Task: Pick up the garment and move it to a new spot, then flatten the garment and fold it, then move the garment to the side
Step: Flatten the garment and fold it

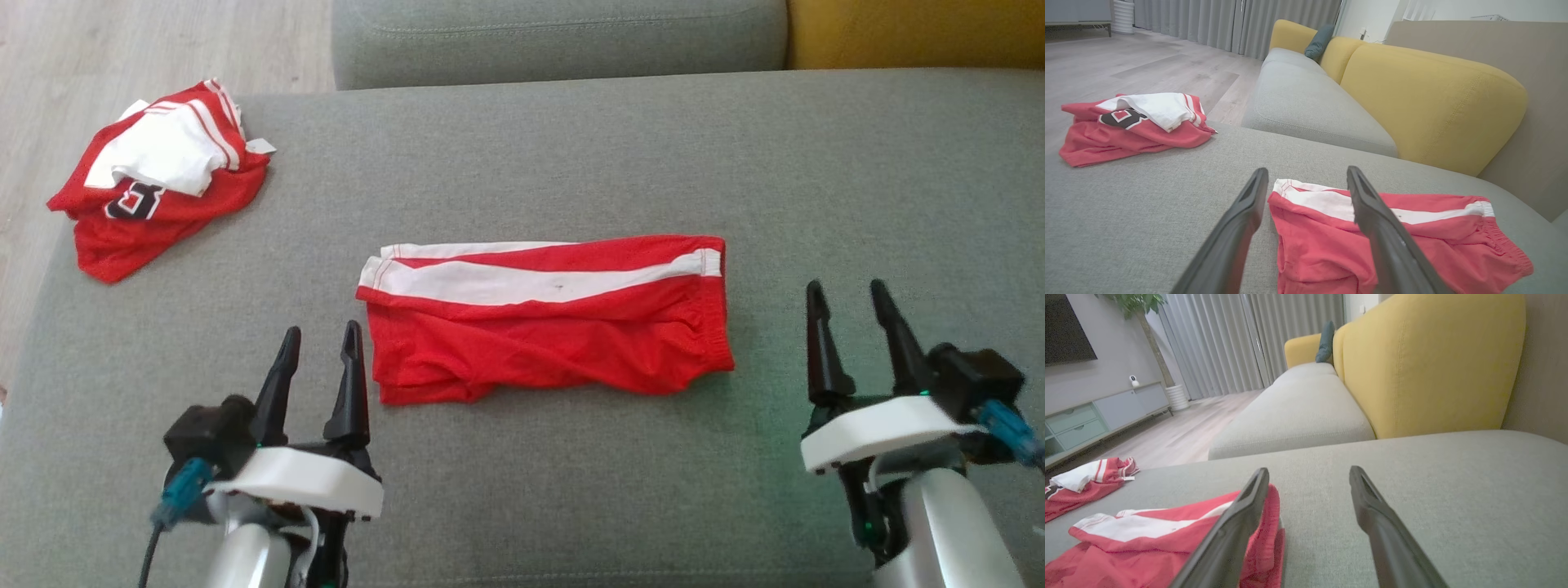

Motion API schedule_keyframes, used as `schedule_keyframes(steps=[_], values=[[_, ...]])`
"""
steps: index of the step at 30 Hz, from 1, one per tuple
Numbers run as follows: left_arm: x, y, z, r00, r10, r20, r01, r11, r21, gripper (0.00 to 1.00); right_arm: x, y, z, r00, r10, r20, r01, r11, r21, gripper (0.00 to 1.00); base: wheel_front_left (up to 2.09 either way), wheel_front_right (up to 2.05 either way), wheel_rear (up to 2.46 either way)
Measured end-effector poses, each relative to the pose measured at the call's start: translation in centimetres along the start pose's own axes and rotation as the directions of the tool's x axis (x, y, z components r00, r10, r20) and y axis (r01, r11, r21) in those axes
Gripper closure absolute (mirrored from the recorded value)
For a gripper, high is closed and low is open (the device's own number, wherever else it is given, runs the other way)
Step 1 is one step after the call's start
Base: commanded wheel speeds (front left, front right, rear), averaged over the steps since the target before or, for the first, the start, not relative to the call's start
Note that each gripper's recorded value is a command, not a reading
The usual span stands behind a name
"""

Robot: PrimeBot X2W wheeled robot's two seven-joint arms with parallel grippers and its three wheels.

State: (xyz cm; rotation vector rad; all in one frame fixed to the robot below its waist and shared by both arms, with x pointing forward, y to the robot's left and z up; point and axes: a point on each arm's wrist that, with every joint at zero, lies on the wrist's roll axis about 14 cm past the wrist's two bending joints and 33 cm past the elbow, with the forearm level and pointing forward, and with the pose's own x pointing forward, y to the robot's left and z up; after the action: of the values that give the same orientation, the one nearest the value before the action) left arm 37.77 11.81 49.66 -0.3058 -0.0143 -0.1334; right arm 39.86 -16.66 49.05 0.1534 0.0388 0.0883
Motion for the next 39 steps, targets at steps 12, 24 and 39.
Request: schedule_keyframes(steps=[12, 24, 39], values=[[-0.8, 1.7, -0.7, 0.998, 0.056, -0.024, -0.056, 0.998, 0.015, 0.00, 3.2, 2.8, -5.1, 0.955, 0.081, -0.286, -0.088, 0.996, -0.012, 0.00, 0.00, 0.00, 0.00], [-1.9, 4.4, -1.4, 0.988, 0.144, -0.046, -0.143, 0.989, 0.022, 0.00, 2.7, 2.9, -12.3, 0.762, 0.110, -0.638, -0.096, 0.994, 0.058, 0.00, 0.00, 0.00, 0.00], [-0.6, 4.1, -1.4, 0.991, 0.127, -0.043, -0.126, 0.992, 0.026, 0.00, 3.6, 1.8, -10.8, 0.718, 0.162, -0.677, -0.104, 0.987, 0.125, 1.00, 0.00, 0.00, 0.00]])
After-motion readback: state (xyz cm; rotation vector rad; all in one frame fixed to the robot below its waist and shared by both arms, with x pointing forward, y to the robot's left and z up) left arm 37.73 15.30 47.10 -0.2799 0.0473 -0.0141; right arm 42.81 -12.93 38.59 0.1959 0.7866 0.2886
